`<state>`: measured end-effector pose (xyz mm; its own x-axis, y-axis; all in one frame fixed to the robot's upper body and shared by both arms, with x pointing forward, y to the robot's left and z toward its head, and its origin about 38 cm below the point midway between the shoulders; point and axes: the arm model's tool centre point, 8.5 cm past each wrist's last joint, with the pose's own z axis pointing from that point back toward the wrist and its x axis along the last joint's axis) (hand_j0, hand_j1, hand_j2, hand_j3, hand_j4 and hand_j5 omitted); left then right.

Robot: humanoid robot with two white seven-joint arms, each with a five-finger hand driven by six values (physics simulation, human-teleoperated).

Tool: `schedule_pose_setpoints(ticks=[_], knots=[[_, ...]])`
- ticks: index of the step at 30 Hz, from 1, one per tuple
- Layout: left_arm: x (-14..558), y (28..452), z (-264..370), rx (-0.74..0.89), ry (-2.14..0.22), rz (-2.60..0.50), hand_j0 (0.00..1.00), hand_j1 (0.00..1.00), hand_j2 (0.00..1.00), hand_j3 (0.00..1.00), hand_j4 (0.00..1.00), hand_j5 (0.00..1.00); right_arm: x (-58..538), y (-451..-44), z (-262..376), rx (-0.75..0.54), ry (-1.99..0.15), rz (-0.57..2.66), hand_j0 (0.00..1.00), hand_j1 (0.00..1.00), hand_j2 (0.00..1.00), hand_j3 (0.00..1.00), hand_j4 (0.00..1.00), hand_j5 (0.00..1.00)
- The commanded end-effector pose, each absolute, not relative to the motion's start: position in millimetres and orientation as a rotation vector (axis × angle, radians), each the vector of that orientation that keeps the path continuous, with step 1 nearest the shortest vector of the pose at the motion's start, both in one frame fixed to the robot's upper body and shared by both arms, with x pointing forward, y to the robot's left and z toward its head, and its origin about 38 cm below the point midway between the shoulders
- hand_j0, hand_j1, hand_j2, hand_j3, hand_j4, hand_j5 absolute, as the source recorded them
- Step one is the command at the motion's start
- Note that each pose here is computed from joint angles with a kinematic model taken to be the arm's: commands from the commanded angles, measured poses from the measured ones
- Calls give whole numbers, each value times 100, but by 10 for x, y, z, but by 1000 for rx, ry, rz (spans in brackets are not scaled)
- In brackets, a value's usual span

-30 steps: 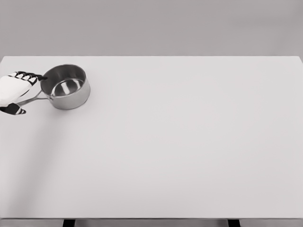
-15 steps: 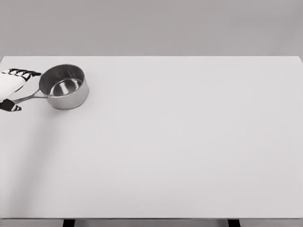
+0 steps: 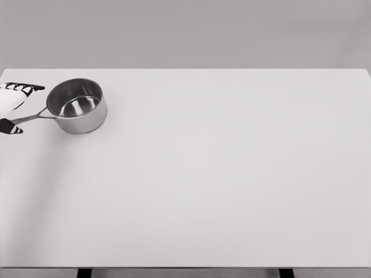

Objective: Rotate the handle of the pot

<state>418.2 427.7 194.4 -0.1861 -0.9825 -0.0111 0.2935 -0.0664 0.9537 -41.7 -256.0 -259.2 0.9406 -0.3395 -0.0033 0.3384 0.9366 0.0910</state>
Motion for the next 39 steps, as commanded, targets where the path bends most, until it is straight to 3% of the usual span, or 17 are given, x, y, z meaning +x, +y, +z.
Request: schedule_pose_setpoints(ticks=[1,39], knots=[[4182,4293,1936,914,-1086,-1491,100,100,100,100,100,100,-417,-2559,-2592,91,-12,-346,100,100,100,100,100,100],[4449,4563,1975,915,-1027,-1420,100,100,100,100,100,100,-417,-2559,-2592,91,-12,-346,100,100,100,100,100,100]])
